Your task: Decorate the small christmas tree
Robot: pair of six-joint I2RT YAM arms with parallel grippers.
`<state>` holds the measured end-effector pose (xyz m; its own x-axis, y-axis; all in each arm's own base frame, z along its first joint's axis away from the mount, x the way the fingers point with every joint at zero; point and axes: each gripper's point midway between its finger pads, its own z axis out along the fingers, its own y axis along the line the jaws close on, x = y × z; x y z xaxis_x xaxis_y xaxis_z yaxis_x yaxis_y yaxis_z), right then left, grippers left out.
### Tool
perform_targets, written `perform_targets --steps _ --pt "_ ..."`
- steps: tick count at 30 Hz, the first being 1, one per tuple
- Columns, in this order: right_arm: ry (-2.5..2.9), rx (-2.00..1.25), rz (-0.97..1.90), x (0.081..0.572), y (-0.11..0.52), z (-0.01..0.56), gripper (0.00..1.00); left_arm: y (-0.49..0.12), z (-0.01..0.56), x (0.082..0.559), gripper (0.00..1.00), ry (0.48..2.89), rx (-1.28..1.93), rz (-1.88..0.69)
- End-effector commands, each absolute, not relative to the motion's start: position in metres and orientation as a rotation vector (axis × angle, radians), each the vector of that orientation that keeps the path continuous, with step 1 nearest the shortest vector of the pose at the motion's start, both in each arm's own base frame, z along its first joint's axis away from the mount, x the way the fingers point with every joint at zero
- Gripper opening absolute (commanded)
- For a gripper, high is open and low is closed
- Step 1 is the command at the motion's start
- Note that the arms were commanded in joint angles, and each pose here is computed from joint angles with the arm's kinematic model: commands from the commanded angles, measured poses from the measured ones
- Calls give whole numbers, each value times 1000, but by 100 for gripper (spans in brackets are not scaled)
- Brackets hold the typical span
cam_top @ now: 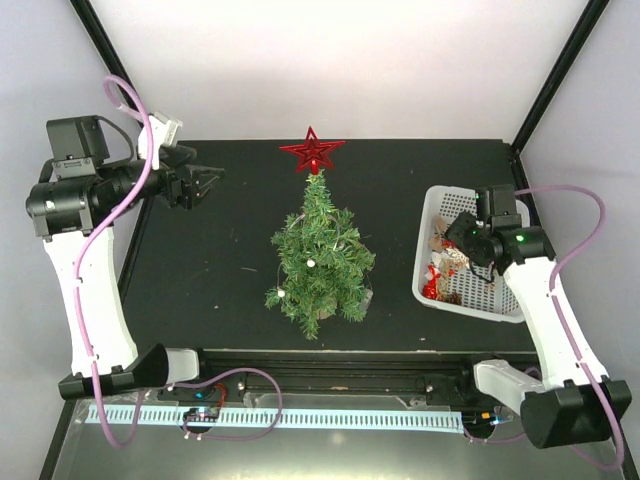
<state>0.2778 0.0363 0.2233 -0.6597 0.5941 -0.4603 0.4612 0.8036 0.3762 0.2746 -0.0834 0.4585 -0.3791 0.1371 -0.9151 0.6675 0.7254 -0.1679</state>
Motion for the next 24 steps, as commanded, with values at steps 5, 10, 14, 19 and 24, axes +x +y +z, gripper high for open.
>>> perform_targets --steps 5,10,14,19,24 --pt "2395 1012 476 318 16 169 56 -91 435 258 93 1983 616 -767" --pt "2461 1073 439 343 2 136 48 -94 423 256 93 2015 606 -830" --pt "2424 1169 423 351 -21 127 46 -93 424 257 94 2015 602 -817" --pt "2363 1301 428 355 -55 123 52 -93 423 260 94 2017 583 -832" --pt "2348 1354 458 364 -70 118 53 -93 427 262 94 2004 570 -844"
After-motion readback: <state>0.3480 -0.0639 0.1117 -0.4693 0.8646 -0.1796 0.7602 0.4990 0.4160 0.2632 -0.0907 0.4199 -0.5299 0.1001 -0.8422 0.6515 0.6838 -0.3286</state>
